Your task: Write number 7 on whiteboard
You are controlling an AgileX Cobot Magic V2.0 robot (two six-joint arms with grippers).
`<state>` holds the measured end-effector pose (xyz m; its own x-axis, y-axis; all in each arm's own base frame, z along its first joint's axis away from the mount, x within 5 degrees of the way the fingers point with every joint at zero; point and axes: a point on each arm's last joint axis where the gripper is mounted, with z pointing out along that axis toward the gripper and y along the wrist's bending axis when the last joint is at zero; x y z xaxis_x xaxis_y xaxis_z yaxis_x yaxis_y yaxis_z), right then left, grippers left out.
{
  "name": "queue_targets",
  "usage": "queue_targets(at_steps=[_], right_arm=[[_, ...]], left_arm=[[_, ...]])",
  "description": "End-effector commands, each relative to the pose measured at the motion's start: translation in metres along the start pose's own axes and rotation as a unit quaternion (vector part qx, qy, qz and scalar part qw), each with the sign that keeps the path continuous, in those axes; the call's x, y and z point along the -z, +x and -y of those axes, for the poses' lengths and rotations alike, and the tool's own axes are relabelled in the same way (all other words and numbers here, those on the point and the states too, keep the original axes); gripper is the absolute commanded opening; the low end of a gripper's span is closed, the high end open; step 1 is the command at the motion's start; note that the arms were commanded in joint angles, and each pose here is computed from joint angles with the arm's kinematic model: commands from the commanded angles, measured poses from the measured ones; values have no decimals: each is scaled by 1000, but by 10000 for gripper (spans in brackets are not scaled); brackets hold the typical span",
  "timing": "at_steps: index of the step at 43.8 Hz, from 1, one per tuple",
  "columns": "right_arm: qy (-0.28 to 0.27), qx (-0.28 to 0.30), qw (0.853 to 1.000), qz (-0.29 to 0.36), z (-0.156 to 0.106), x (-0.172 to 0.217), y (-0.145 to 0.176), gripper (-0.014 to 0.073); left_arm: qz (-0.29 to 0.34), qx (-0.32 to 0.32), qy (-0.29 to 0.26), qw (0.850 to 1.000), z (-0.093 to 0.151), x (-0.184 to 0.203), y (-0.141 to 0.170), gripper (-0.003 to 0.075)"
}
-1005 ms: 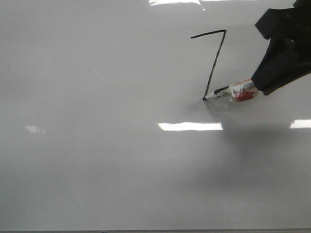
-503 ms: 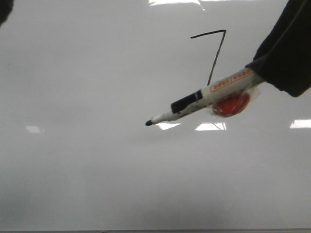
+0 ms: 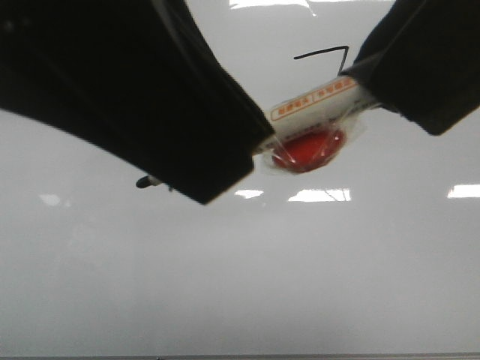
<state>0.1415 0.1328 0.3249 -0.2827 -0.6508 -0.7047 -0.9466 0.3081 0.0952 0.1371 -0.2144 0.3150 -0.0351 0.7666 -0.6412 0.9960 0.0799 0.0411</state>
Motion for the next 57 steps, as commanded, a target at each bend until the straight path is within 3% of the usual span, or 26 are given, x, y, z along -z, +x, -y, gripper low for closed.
queue_targets(at_steps=[1,10,20,27,32,39,43,48,54,57], right_arm=[[8,6,999,47,-3,10,-13,-67],[13,5,999,53,-2,10,-14,-67],[12,5,999,52,-3,10,-14,-67],[12,5,999,52,-3,10,-14,-50],[9,4,999,49,-3,10,-13,83],[9,2,999,48,-2,11,-13,437],[38,-7,998,45,2,19,-9,571],[107,-46,992,52,9,37,-2,578],[188,-95,975,72,15,62,8,577],[208,-105,969,79,16,69,12,577]], left_arm=[[37,2,-11,999,-2,4,-14,494],[23,7,-1,1000,-4,-3,-12,466],[22,5,-2,1000,-4,-3,-12,191],[22,5,-2,1000,-4,-3,-12,62],[22,5,-2,1000,-4,-3,-12,26],[18,18,-13,1000,-9,-1,-10,21],[-1,45,-47,998,-19,8,-6,21],[-38,88,-112,989,-32,28,2,21],[-69,157,-223,960,-47,63,16,21],[-79,198,-284,935,-54,83,28,21]])
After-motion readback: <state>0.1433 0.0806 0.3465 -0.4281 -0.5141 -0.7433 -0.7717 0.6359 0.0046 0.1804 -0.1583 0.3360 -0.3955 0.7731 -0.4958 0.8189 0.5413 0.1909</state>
